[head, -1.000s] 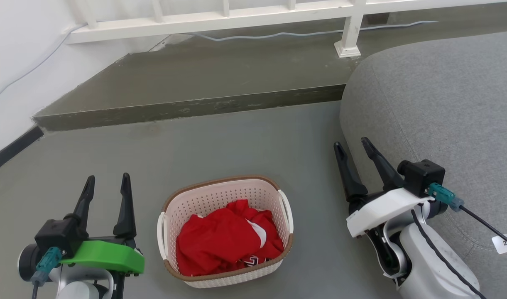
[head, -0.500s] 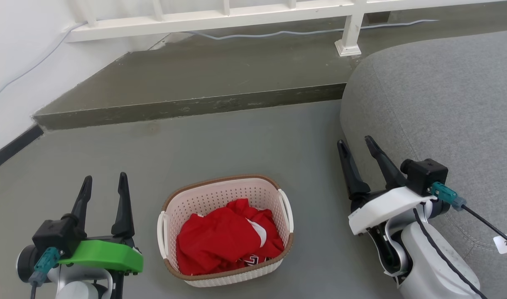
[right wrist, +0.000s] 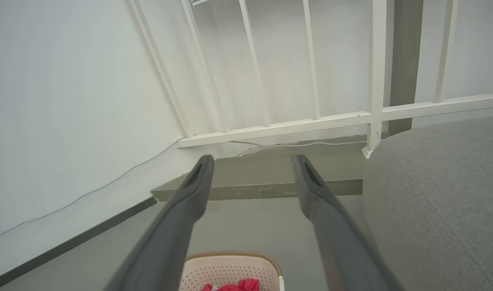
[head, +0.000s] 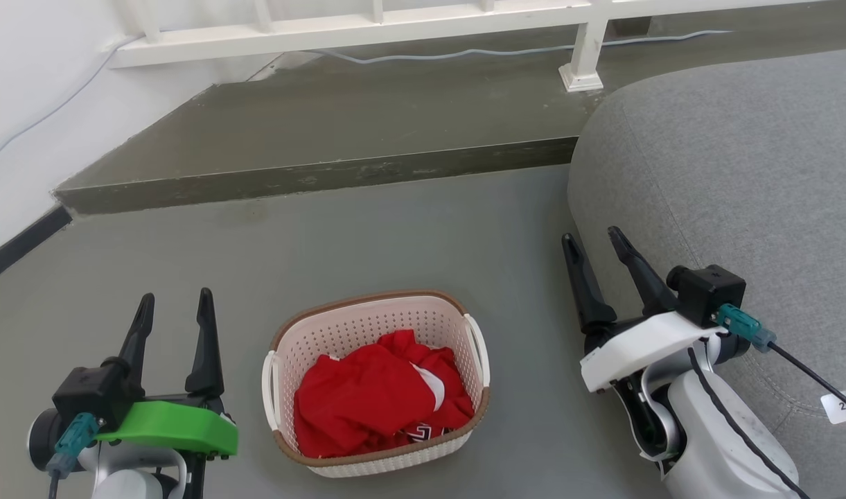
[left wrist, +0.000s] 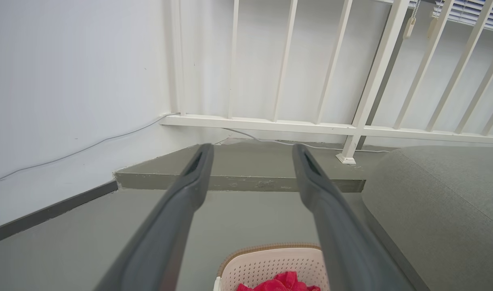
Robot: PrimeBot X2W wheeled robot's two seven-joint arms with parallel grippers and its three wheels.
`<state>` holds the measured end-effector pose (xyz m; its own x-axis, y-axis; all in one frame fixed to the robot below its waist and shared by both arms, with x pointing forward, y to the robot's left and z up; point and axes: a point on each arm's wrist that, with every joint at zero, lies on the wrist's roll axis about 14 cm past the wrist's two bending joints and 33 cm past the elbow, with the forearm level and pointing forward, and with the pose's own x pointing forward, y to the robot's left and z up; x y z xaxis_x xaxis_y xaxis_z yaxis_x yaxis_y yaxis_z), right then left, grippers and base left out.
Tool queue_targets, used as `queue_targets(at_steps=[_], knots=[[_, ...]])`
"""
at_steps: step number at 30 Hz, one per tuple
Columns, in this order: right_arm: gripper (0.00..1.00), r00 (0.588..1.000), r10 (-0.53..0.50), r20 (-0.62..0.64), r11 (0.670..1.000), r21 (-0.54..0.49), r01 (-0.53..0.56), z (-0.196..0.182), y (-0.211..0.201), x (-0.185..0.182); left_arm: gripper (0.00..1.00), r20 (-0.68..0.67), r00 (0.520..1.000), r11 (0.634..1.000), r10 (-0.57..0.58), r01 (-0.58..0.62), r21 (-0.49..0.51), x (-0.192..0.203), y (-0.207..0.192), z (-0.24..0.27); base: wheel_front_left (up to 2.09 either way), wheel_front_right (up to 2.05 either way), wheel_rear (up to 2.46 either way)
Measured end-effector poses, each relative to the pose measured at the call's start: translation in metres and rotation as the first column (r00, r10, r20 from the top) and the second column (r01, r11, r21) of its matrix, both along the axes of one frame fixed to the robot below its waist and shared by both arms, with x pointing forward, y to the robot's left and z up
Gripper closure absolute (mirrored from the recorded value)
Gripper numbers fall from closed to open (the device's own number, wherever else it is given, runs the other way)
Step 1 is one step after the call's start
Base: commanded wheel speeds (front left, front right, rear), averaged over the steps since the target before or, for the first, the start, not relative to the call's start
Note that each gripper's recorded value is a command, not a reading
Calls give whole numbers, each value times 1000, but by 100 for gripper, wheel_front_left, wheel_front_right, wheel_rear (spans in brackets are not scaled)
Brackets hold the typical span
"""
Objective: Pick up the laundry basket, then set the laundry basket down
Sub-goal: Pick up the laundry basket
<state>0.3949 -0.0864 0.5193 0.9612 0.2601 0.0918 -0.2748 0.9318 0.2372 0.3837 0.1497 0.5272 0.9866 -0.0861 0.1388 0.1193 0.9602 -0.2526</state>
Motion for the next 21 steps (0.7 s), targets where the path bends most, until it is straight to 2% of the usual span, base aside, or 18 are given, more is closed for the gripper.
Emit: queue_targets(at_steps=[21], knots=[[0, 1000, 0, -11, 1000, 5, 0, -4, 0, 1, 0, -3, 1000, 1000, 2, -1, 7, 0, 1, -2, 0, 0, 0]])
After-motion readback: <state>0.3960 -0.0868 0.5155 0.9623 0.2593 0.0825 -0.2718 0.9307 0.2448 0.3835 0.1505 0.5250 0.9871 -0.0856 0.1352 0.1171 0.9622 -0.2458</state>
